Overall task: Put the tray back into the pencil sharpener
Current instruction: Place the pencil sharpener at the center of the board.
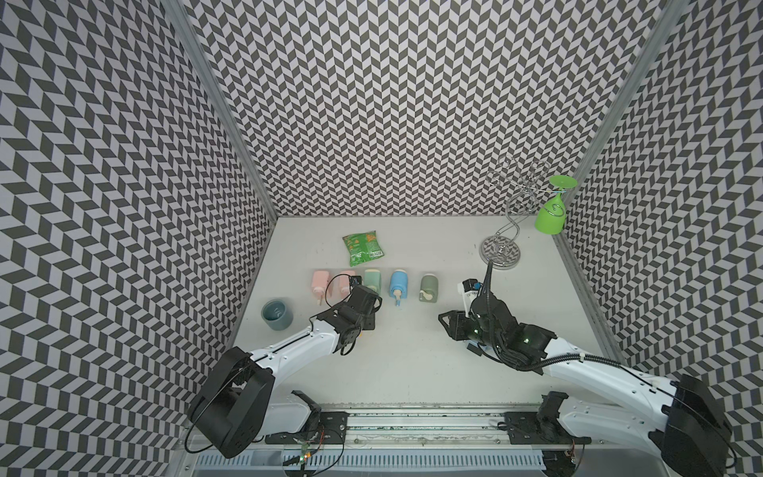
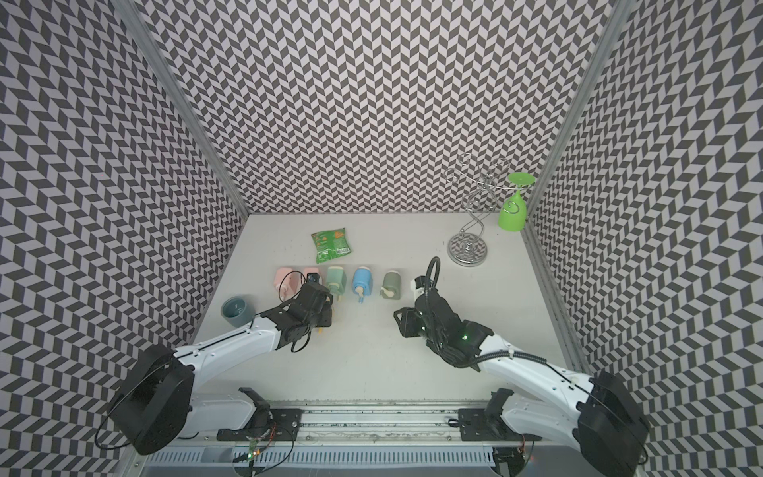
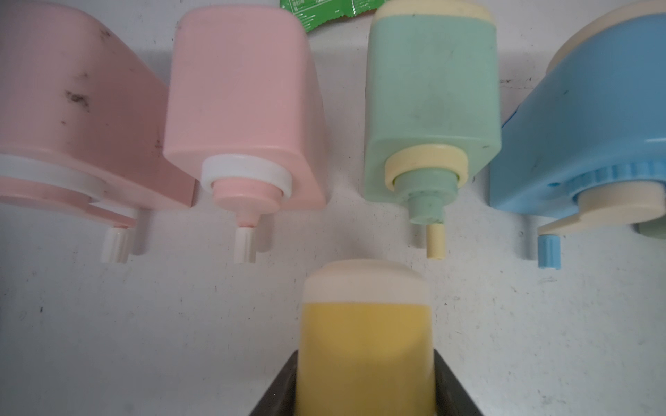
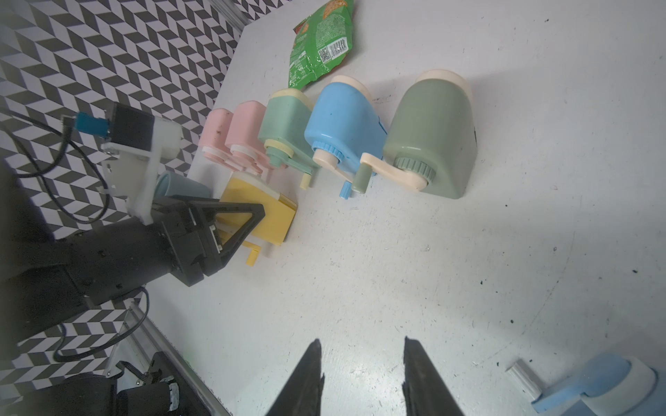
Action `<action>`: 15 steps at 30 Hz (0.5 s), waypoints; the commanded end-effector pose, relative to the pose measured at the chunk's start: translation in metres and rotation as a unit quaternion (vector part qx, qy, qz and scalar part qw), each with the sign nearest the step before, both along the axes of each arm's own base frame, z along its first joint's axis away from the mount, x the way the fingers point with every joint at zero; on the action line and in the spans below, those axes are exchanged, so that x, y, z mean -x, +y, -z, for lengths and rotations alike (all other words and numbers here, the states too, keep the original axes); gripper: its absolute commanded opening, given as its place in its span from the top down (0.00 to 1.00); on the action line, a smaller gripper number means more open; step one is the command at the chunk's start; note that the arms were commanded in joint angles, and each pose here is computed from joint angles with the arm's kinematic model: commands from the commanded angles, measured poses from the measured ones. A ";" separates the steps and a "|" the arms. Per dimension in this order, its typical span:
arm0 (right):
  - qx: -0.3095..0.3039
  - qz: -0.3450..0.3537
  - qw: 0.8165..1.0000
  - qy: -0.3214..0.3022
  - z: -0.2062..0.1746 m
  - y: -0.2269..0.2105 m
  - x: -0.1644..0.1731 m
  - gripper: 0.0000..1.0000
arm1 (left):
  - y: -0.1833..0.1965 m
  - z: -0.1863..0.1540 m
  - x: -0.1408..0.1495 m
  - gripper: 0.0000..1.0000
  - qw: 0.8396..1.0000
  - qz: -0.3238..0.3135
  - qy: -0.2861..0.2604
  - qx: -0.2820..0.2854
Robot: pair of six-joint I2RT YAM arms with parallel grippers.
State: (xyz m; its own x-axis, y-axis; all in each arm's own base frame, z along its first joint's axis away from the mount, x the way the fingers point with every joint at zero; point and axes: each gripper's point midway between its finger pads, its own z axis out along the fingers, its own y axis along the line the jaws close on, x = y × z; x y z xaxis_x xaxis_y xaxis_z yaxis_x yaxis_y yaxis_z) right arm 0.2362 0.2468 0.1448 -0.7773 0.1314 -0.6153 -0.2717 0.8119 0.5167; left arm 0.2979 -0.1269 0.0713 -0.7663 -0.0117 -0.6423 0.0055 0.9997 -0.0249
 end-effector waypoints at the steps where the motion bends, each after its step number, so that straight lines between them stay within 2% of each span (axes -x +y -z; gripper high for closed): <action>1: -0.022 0.006 0.999 -0.022 -0.011 0.001 -0.004 0.62 | -0.001 0.005 0.000 0.38 1.000 -0.002 0.009 0.004; 3: -0.020 0.004 0.999 -0.025 -0.013 0.001 -0.005 0.62 | -0.001 0.004 0.000 0.26 1.000 -0.001 0.008 0.005; 4: -0.019 0.004 0.999 -0.026 -0.014 0.002 -0.006 0.62 | -0.001 0.004 0.000 0.14 1.000 -0.002 0.006 0.006; 6: -0.018 0.004 0.999 -0.027 -0.015 0.002 -0.006 0.61 | -0.001 0.004 0.000 0.04 1.000 0.000 0.005 0.006; 8: -0.020 0.002 0.999 -0.028 -0.016 0.003 -0.006 0.61 | 0.000 0.000 -0.002 0.01 1.000 -0.002 0.000 0.006; 15: -0.014 0.012 0.999 -0.042 -0.020 -0.003 -0.009 0.61 | -0.003 -0.028 -0.001 0.00 0.999 -0.002 -0.032 0.042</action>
